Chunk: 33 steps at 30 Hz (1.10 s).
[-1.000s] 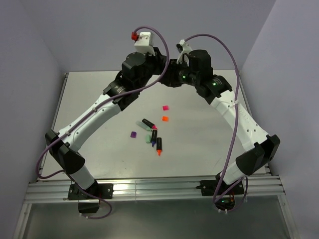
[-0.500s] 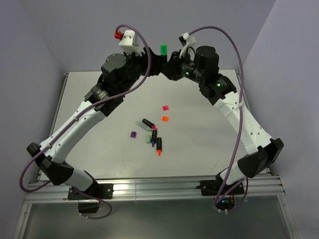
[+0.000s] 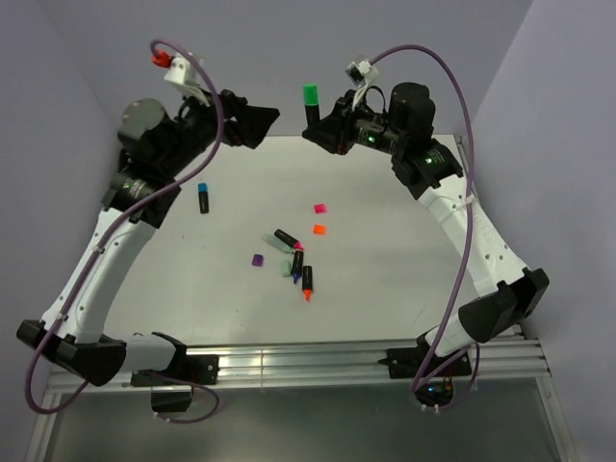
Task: Insert the pens into the pen caps
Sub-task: Press the pen cap onto the pen.
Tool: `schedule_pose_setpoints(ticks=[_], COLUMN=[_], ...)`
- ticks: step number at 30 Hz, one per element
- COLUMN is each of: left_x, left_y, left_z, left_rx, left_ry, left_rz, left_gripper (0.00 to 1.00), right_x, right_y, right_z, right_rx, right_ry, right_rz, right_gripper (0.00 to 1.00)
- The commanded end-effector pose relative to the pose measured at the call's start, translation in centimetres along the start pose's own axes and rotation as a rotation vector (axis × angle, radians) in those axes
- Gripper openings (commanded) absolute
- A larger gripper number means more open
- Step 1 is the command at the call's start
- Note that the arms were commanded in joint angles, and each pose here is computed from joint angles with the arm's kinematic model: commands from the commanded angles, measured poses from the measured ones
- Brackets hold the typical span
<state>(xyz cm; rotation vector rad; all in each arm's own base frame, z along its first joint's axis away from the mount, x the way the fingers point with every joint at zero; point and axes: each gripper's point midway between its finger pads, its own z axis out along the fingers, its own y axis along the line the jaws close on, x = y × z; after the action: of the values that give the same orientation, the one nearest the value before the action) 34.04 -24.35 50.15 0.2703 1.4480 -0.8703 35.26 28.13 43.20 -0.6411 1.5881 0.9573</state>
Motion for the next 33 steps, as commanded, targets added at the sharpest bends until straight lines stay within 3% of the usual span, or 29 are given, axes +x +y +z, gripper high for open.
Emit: schedule_pose_setpoints(ticks=[1,4,9,12,15,21,23,27,30,33], left_x=[-1.6,-1.8,-2.6,-3.0,-3.3,0.8,1.6,3.6,4.5,5.3], left_y=[-2.7,-2.6,-1.9,-1.7,-0.5,4.8,4.2,4.8,3.7,2.2], left_z=[-4.3,-6.0,-5.9,-5.7,-5.6,-3.6,-2.5,-1.7,-1.6,-2.3], left_rx=[0.259,0.334,0.413,0.408,0.355,0.173,0.169,0.126,0.159,0.243], left_ry=[0.038,0.099,0.180,0.114,0.051,0.305,0.342,0.434,0.433,0.420], left_rz=[0.121,0.115,-0.025,-0.013,0.182,0.545,0.614,0.647,0.650,0.635], left_gripper=[0.98,0.89,0.66,0.57,0.56,0.55,0.54,0.51,0.42,0.41], right_x=[-3.0,-1.1,2.0,3.8,5.0,7.6,8.2,9.5,10.1,10.9], right_y=[3.8,5.7,8.0,8.4,9.3,9.8,9.9,8.6,8.4,8.0], right_z=[-2.2,-3.1,-5.0,-5.4,-6.0,-5.5,-5.3,-4.4,-4.0,-3.8], right_rx=[-0.232,-0.377,-0.514,-0.526,-0.585,-0.578,-0.577,-0.463,-0.417,-0.374], right_ry=[-0.055,0.002,0.061,0.099,0.130,0.196,0.207,0.238,0.243,0.257], right_rz=[-0.072,-0.033,0.061,0.136,0.212,0.329,0.330,0.243,0.183,0.121], right_gripper=[0.00,0.00,0.00,0.00,0.00,0.00,0.00,0.00,0.00,0.00])
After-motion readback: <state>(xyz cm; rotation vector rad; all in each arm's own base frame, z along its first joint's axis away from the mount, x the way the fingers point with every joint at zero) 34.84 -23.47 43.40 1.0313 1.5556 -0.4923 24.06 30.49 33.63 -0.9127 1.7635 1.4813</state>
